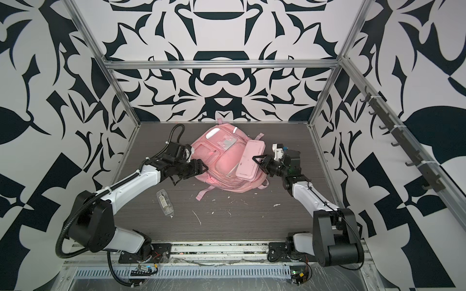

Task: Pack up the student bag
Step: 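Carry the pencil case over the backpack with right gripper while left reaches its top, then grasp the backpack's open compartment edge with the left gripper and pull it open, then push the pencil case down into the backpack opening with the right gripper, then open it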

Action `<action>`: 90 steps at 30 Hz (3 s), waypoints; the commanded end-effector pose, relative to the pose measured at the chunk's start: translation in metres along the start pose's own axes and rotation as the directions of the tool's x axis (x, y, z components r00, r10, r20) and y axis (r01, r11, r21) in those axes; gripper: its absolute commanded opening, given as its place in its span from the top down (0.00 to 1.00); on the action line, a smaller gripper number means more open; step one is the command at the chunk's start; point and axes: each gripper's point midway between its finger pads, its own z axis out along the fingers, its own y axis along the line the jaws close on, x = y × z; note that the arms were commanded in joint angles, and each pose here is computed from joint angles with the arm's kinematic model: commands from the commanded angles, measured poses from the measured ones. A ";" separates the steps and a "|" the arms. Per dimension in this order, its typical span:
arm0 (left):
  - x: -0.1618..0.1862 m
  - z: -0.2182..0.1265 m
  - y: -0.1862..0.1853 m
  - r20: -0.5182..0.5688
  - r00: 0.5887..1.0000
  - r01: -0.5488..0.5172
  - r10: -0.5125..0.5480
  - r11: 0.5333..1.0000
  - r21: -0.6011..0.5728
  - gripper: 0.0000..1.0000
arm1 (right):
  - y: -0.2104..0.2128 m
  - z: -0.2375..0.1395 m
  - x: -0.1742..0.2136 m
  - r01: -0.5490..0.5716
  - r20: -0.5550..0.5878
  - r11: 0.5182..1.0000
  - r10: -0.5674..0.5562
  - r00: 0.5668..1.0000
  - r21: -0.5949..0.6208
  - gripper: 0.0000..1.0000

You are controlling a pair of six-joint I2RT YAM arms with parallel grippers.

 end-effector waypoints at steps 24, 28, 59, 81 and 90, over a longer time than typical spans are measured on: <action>0.015 0.079 -0.089 -0.206 0.801 -0.598 0.562 0.746 -0.292 0.30 | -0.014 -0.074 -0.040 -0.065 0.148 0.997 0.070 0.987 -0.032 0.90; 0.021 0.093 -0.098 -0.251 0.722 -0.690 0.645 0.649 -0.319 0.31 | -0.015 -0.075 -0.039 -0.066 0.148 0.997 0.070 0.987 -0.031 0.90; 0.012 0.105 -0.099 -0.272 0.677 -0.726 0.684 0.563 -0.394 0.94 | -0.022 -0.077 -0.033 -0.073 0.142 0.997 0.074 0.987 -0.010 0.90; -0.045 -0.015 -0.151 0.128 0.879 -0.460 0.460 0.887 -0.033 1.00 | -0.026 -0.055 -0.018 -0.052 0.093 0.998 0.048 0.994 0.035 0.90; -0.043 -0.035 -0.164 0.172 0.889 -0.437 0.425 0.899 0.034 1.00 | -0.014 0.003 -0.011 -0.023 0.048 0.999 0.022 0.999 0.029 0.90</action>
